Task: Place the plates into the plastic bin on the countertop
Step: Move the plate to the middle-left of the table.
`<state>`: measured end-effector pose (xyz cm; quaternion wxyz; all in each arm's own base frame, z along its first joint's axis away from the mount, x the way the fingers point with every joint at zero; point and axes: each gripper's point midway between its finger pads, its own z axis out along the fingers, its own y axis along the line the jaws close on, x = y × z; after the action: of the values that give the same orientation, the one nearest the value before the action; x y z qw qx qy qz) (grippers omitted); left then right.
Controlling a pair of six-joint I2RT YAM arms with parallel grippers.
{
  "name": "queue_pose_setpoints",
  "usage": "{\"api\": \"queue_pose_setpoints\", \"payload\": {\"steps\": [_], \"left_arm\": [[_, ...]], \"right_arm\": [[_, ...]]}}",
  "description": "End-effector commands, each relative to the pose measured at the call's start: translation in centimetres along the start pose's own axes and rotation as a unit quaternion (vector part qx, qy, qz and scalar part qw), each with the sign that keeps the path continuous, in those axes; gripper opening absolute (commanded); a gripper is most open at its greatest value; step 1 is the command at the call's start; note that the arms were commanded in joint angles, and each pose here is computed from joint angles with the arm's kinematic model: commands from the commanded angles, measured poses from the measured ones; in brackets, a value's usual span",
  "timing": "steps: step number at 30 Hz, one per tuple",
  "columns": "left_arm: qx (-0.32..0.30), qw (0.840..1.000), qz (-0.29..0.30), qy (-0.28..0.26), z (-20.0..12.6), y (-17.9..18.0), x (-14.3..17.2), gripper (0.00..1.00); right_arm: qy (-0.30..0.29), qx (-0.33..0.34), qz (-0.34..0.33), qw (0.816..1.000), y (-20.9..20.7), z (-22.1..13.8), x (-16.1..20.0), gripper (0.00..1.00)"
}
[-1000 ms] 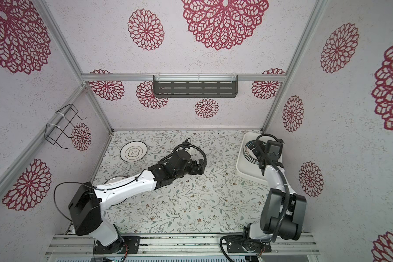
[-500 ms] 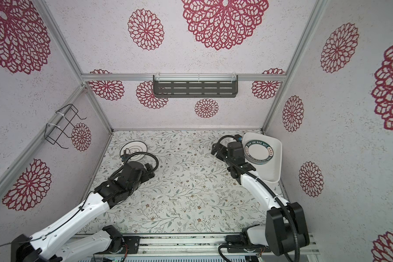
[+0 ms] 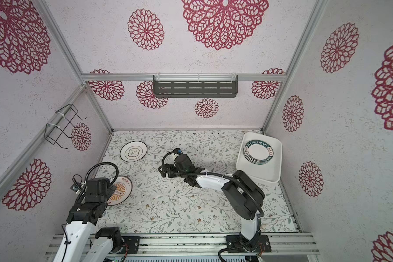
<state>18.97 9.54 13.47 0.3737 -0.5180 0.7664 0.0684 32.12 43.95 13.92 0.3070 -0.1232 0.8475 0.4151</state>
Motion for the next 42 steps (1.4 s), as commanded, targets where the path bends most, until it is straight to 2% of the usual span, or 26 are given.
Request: {"api": "queue_pose_setpoints", "payload": {"steps": [1,8,11,16,24,28,31,35,42], "left_arm": [[0.004,0.999,-0.032,0.038,1.7,0.2,0.6,0.97],[-0.045,0.989,-0.126,0.059,5.9,3.3,-0.3,0.97],[-0.066,0.985,-0.148,0.063,6.9,4.8,-0.4,0.97],[-0.024,0.979,-0.182,0.092,9.2,4.3,0.2,0.97],[0.051,0.98,-0.163,0.106,11.7,1.2,-0.6,0.97],[0.092,0.977,-0.15,0.121,12.9,-0.3,-0.1,0.98],[0.116,0.975,-0.126,0.141,13.6,-1.6,0.9,0.99],[0.142,0.974,-0.066,0.166,14.1,-4.3,2.3,1.0],[0.21,0.957,-0.008,0.202,12.8,-10.1,6.7,1.0]], "right_arm": [[-0.007,-0.091,-0.028,0.995,6.0,0.7,-1.2,0.99],[0.008,-0.108,-0.026,0.994,7.1,1.6,-0.2,0.99],[0.007,-0.1,-0.031,0.994,6.8,1.5,-0.1,0.99],[0.005,-0.084,-0.031,0.996,6.0,1.8,0.0,0.99],[0.011,-0.068,-0.038,0.997,5.3,2.2,-0.3,0.97],[0.002,-0.042,-0.027,0.999,3.4,1.7,-1.2,0.97],[-0.002,-0.028,-0.004,1.0,1.7,1.3,-1.7,0.97],[-0.011,-0.006,0.013,1.0,-0.6,0.7,-2.4,0.97],[-0.02,0.041,0.036,0.998,-4.4,-0.9,-3.1,0.96]]}}
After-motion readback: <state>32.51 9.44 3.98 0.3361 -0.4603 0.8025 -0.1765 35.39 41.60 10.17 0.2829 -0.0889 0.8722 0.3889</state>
